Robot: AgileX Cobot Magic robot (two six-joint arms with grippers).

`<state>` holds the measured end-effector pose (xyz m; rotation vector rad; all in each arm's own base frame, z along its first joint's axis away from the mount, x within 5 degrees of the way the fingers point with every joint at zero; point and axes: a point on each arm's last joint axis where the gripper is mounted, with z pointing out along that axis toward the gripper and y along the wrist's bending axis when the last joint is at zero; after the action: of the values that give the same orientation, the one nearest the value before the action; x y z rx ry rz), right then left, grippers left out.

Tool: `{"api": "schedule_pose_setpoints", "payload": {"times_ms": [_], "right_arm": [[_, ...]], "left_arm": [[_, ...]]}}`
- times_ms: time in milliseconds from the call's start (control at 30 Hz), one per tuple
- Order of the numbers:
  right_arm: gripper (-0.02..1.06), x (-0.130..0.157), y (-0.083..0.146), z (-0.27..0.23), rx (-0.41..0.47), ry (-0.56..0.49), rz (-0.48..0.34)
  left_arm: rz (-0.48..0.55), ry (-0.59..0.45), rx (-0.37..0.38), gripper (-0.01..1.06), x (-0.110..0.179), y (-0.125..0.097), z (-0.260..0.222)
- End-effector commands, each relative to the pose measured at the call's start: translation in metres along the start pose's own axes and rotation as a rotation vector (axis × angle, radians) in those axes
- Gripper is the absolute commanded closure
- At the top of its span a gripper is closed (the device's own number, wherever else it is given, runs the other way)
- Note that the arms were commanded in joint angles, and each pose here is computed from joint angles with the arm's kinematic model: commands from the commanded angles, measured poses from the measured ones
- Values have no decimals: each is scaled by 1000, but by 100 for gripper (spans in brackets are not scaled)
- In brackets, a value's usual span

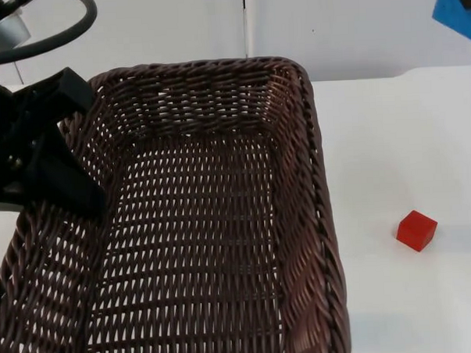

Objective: Pick up the basket with the left hand and place the largest block into the basket with the right hand.

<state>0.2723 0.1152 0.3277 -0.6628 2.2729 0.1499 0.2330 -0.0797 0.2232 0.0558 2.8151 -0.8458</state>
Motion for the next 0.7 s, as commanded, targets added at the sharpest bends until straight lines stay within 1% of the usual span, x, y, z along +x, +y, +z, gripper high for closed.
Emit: {"api": "schedule_pose_setpoints", "payload": {"times_ms": [0,567,667], "right_arm": [[105,-2,0,-4,2,-11,-5],[105,-3,1,-4,-3,-20,1],[105,-3,4,-4,-32,-29,-5]], "left_arm": [[-11,-10,25,105,1,-4,-3],[-11,-10,25,105,1,-4,-3],[-11,-10,25,105,1,-4,-3]]}}
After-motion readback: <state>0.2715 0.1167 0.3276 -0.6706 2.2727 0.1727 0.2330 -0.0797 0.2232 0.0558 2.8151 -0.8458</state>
